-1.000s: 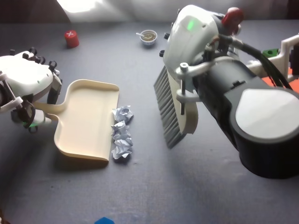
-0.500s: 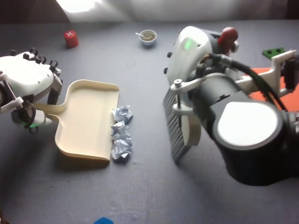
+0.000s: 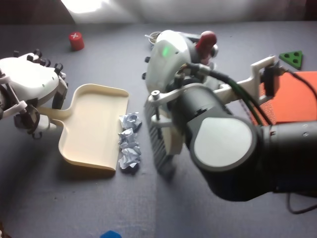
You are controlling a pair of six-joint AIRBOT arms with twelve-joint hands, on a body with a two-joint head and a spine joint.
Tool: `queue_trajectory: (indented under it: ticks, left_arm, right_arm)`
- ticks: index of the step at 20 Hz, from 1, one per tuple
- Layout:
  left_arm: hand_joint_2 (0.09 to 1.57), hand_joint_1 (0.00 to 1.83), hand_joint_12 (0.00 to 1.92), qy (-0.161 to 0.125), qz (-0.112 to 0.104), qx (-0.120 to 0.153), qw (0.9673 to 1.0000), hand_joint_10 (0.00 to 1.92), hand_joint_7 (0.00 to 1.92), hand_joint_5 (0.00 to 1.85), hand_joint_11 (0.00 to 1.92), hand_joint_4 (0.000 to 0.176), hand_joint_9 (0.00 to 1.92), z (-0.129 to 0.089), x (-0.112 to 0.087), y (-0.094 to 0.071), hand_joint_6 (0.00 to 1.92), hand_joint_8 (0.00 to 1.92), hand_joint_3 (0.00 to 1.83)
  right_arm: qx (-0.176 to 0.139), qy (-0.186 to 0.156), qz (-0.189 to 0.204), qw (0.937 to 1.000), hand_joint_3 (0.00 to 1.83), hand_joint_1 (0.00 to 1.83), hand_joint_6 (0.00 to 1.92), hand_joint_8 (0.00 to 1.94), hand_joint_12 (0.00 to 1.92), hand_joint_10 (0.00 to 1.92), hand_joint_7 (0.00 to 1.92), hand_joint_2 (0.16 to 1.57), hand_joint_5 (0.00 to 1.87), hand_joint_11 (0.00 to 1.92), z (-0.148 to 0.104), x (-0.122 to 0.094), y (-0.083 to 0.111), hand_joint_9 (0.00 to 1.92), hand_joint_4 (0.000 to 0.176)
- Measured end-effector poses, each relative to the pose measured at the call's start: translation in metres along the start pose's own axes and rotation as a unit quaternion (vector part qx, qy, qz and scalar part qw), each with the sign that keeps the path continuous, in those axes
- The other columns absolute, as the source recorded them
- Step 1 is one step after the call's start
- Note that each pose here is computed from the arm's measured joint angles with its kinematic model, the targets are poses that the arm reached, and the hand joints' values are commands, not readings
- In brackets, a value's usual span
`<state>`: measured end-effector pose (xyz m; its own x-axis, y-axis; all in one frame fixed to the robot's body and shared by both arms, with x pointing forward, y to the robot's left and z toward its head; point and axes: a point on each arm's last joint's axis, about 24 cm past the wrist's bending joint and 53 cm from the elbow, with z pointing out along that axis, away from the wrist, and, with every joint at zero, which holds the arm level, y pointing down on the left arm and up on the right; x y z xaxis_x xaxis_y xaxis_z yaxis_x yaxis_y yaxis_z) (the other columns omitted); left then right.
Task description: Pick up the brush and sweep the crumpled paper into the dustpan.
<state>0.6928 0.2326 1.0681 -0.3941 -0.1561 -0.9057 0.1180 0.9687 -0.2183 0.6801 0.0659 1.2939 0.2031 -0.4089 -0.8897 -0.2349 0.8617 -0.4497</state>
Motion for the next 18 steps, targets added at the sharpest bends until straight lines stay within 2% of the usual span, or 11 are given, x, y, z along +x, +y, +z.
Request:
queue_trajectory:
  ticks: [3,5,10,12,13,14,16,18]
  left_arm:
    - [1.21,1.04,0.66,-0.002,0.002,0.0,1.0,0.01,0.3,0.8,0.0,0.0,0.29,0.001,-0.002,0.0,1.26,0.0,0.0]
    - [1.2,1.03,0.73,-0.002,0.002,0.0,1.0,0.01,0.33,0.82,0.0,0.0,0.33,0.001,-0.002,0.0,1.24,0.01,0.0]
    - [1.2,1.02,0.74,-0.001,0.002,0.001,1.0,0.0,0.35,0.82,0.0,0.0,0.34,0.002,-0.001,-0.001,1.24,0.0,0.0]
    - [1.21,1.01,0.71,-0.002,0.003,0.001,1.0,0.0,0.34,0.8,0.0,0.011,0.34,0.002,-0.001,-0.001,1.26,0.0,0.0]
    - [1.22,1.0,0.74,-0.002,0.003,0.0,1.0,0.0,0.35,0.79,0.0,0.027,0.35,0.003,-0.001,0.0,1.27,0.0,0.0]
    - [1.21,1.01,0.73,-0.002,0.004,0.001,1.0,0.0,0.35,0.8,0.0,0.005,0.35,0.003,-0.001,0.0,1.26,0.0,0.0]
    - [1.22,1.01,0.74,-0.002,0.004,0.001,1.0,0.0,0.35,0.79,0.0,0.0,0.34,0.003,-0.001,0.0,1.27,0.0,0.0]
    - [1.22,1.02,0.74,-0.002,0.004,0.001,1.0,0.0,0.35,0.79,0.0,0.0,0.33,0.003,-0.001,0.0,1.27,0.0,0.0]
  right_arm:
    - [-0.001,-0.017,0.017,0.9997,0.0,1.54,1.92,1.94,1.92,1.92,0.88,1.18,0.85,1.42,0.003,-0.009,0.004,1.24,0.0]
    - [0.003,-0.033,0.048,0.9983,0.0,1.53,1.92,1.94,1.92,1.92,0.86,1.19,0.85,1.42,0.005,-0.014,0.001,1.23,0.0]
    - [0.005,-0.062,0.132,0.9893,0.0,1.55,1.92,1.94,1.92,1.92,0.88,1.19,0.85,1.42,0.007,-0.023,0.0,1.26,0.0]
    - [0.008,-0.068,0.16,0.9848,0.0,1.53,1.92,1.94,1.92,1.92,0.86,1.21,0.81,1.43,0.009,-0.023,-0.002,1.24,0.0]
    - [0.012,-0.067,0.163,0.9842,0.0,1.53,1.92,1.94,1.92,1.92,0.87,1.21,0.83,1.43,0.01,-0.02,-0.004,1.24,0.0]
    - [0.016,-0.071,0.167,0.9833,0.0,1.53,1.92,1.94,1.92,1.92,0.87,1.21,0.83,1.43,0.009,-0.02,-0.006,1.24,0.0]
    - [0.021,-0.089,0.178,0.9798,0.0,1.53,1.92,1.94,1.92,1.92,0.88,1.22,0.84,1.42,0.008,-0.025,-0.011,1.25,0.0]
    - [0.031,-0.106,0.169,0.9794,0.0,1.53,1.92,1.94,1.92,1.92,0.9,1.21,0.8,1.43,0.007,-0.032,-0.019,1.26,0.0]
